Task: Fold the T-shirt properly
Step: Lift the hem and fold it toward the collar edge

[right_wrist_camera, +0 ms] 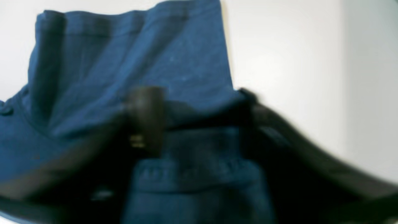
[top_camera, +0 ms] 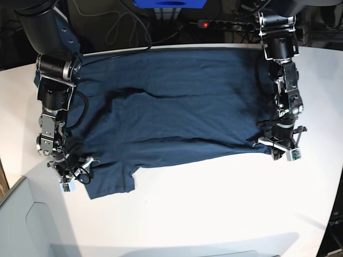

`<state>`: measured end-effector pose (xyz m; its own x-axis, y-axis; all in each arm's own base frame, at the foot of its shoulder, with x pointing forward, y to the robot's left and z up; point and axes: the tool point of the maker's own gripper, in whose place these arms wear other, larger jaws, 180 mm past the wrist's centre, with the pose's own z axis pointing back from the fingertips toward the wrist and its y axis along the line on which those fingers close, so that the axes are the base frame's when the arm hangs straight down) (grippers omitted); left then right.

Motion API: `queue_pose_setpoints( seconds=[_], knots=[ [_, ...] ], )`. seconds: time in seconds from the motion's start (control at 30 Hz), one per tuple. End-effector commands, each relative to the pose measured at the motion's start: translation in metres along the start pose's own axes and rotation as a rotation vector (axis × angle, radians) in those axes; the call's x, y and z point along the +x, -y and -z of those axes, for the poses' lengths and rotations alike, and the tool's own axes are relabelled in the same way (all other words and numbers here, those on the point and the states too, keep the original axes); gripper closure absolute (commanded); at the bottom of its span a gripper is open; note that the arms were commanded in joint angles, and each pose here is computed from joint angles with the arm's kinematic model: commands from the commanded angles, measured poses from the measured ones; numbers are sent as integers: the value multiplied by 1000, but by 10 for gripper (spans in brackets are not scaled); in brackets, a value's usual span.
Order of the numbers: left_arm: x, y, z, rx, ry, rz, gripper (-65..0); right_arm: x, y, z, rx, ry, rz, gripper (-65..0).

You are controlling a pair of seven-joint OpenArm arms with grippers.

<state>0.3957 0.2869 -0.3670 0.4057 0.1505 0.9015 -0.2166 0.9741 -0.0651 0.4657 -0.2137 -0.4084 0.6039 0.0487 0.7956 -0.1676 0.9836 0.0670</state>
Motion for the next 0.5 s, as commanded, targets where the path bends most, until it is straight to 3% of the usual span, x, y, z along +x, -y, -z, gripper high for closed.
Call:
queue_pose_setpoints(
  seconds=[0.0, 0.07, 0.27, 0.47],
  knots=[
    [24, -3, 1, 4, 64, 2, 0, 34, 8, -3, -13, 82, -5, -166],
    [24, -3, 1, 4, 64, 2, 0, 37, 9, -4, -17, 93, 0, -9],
    [25, -2, 0, 0, 68, -2, 0, 53, 14, -15, -42, 144, -40, -1],
    [27, -2, 0, 0, 72, -3, 0, 60, 16, -54, -108, 190, -155, -2]
  ],
)
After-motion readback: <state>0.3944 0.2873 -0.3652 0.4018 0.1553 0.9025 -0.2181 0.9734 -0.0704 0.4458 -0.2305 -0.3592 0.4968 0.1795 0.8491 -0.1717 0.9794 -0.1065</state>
